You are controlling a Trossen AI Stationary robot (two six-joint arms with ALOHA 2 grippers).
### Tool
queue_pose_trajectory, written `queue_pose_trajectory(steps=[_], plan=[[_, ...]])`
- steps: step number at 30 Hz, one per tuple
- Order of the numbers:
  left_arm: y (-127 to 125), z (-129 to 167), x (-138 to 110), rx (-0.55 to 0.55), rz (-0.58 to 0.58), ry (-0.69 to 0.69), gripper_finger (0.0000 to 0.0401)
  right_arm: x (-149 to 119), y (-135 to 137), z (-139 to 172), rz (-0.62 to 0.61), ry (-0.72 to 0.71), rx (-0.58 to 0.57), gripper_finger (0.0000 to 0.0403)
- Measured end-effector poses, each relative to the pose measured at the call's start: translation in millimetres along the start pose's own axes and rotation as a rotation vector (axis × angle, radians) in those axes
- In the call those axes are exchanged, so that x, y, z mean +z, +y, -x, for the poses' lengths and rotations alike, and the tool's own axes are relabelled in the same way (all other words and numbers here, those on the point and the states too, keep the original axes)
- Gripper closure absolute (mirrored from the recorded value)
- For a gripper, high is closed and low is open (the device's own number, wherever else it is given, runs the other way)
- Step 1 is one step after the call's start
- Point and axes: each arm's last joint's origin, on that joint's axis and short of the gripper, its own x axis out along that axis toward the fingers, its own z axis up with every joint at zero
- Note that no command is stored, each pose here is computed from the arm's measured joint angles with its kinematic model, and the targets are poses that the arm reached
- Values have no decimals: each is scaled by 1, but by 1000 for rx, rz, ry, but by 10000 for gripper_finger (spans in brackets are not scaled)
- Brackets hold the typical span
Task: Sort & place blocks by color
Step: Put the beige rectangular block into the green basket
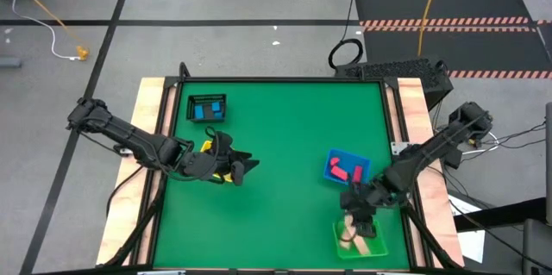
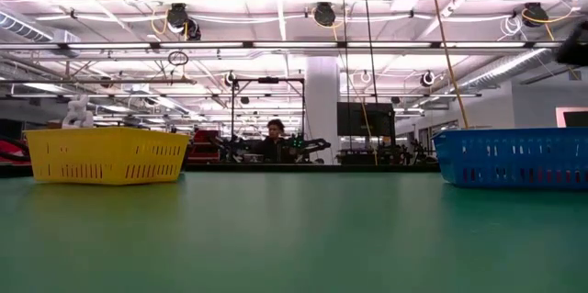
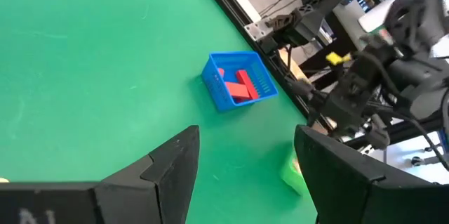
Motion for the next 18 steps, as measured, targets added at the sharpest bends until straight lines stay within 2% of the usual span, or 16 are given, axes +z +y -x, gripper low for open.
queue_pose_trajectory(steps=[5, 9, 15, 18], plan=[[0, 0, 0, 0, 4, 0, 167, -24, -3, -21, -56, -112, 109, 289], [0, 0, 0, 0, 14, -1, 167, -29, -5, -19, -42, -192, 32, 289], [0, 0, 0, 4, 37, -8, 167, -29, -1, -6, -14, -244, 92, 289], [0, 0, 0, 4, 37, -9, 167, -33, 4, 8, 5, -263, 174, 289]])
